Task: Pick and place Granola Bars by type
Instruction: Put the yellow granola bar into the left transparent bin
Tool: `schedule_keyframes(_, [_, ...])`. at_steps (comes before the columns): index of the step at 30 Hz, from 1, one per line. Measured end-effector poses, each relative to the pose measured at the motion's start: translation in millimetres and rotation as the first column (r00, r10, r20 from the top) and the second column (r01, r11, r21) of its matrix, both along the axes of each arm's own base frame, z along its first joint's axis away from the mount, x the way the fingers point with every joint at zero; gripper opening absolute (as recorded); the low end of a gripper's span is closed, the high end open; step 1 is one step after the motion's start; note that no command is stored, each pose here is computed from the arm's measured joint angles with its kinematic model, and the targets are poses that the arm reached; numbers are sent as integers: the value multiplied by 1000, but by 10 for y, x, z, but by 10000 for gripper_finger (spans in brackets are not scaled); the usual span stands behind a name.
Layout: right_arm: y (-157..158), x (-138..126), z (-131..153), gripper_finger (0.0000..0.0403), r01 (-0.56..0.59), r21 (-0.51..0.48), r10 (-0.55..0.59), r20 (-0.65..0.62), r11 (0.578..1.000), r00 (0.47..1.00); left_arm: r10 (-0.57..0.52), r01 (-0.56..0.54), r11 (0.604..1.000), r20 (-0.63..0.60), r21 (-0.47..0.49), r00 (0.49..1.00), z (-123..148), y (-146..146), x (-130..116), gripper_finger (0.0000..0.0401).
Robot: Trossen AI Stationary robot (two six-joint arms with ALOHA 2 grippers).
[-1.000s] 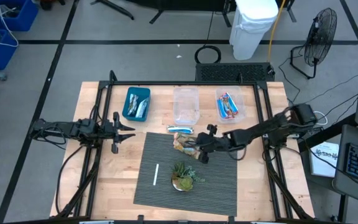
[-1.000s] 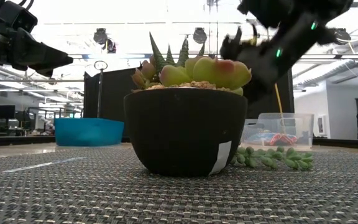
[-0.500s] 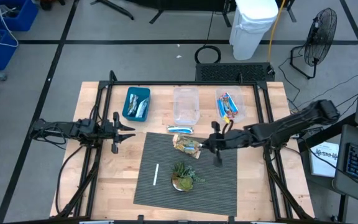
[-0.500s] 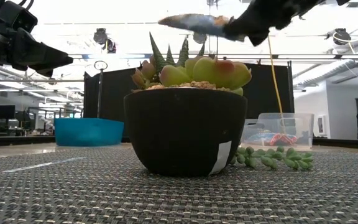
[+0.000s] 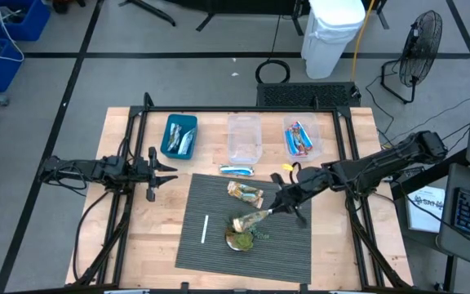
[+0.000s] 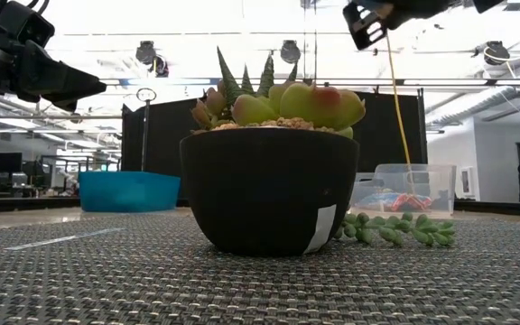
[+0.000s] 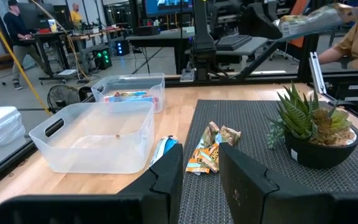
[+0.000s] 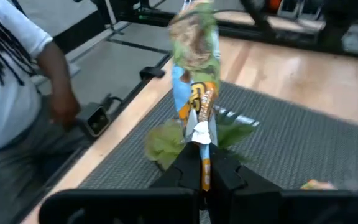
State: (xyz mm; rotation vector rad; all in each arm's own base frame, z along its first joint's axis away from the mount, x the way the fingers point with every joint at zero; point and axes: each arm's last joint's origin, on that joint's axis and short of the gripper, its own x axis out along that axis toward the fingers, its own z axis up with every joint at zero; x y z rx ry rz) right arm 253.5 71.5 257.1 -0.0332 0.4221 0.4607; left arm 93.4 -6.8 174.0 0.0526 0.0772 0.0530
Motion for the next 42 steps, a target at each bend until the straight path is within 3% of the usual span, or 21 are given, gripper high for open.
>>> schedule_keyframes(6, [-315,106,116,0,97,-16,-95,95,995,991,0,0,1000,0,0,1000,0,0,0,108])
schedule_keyframes(14, [-1003,144,372,0,124,139,-140,110,983,984,0,0,1000,0,0,1000,0,0,0,108])
schedule_keyframes(23, [-1671,5,581,0,340,186,-365,129,922,922,0,0,1000,0,0,1000,0,0,0,108])
schedule_keyframes(30, [-1893,-20,437,0,435,214,-450,21,874,893,0,0,1000,0,0,1000,0,0,0,108])
schedule_keyframes(42, [-2002,369,-217,0,527,156,-495,-203,836,845,0,0,1000,0,0,1000,0,0,0,108])
